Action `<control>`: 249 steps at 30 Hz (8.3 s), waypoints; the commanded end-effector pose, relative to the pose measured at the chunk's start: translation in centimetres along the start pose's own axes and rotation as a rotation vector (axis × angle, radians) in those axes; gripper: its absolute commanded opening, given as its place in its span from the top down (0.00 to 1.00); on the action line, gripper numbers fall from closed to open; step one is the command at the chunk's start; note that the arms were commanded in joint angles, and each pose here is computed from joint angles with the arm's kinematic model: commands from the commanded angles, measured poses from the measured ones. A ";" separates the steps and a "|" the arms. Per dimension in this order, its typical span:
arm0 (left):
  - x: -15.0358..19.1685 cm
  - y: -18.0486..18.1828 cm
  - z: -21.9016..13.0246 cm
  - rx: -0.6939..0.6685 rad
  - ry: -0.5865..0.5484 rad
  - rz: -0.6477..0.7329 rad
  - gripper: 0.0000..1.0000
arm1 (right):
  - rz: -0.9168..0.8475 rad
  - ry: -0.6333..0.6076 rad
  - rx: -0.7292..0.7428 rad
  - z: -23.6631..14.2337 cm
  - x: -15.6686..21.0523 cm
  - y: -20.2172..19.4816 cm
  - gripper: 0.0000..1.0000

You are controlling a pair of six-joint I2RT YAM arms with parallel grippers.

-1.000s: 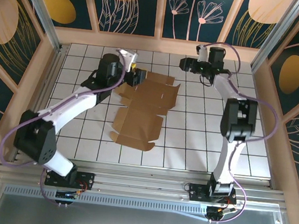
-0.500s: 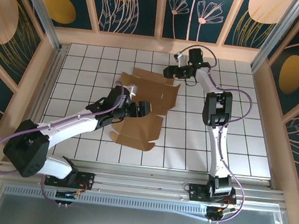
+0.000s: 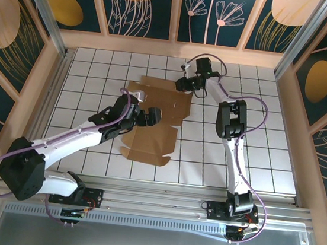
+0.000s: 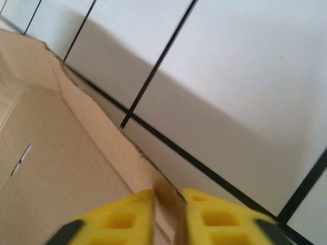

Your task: Fold the paper box

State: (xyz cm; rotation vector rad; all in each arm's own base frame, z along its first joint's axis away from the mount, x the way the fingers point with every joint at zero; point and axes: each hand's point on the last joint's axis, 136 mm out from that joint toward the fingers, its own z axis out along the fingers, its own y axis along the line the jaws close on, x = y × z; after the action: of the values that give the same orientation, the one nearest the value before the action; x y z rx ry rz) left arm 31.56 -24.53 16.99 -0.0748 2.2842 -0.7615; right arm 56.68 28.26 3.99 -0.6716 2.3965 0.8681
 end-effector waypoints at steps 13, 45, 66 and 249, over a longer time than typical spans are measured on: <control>-16.4 -3.5 -7.4 -0.123 -0.604 0.790 0.01 | -0.552 -0.382 0.289 -13.4 -5.5 11.5 1.00; -12.9 -2.5 10.2 0.154 -0.311 1.832 0.15 | -0.996 -0.608 0.291 -18.2 0.0 17.3 1.00; -9.9 -0.2 11.5 0.195 -0.206 1.718 0.87 | -0.926 -0.521 0.213 -17.3 2.3 18.8 0.43; -9.9 15.2 21.5 0.165 0.321 0.197 0.36 | 0.116 -0.034 -0.058 -9.9 0.0 15.3 0.42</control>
State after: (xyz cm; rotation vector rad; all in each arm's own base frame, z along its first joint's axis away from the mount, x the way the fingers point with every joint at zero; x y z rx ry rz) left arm 56.92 -19.49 3.70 0.3787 2.4167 -0.7781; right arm 44.83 31.41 16.00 -0.5397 2.4372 0.9575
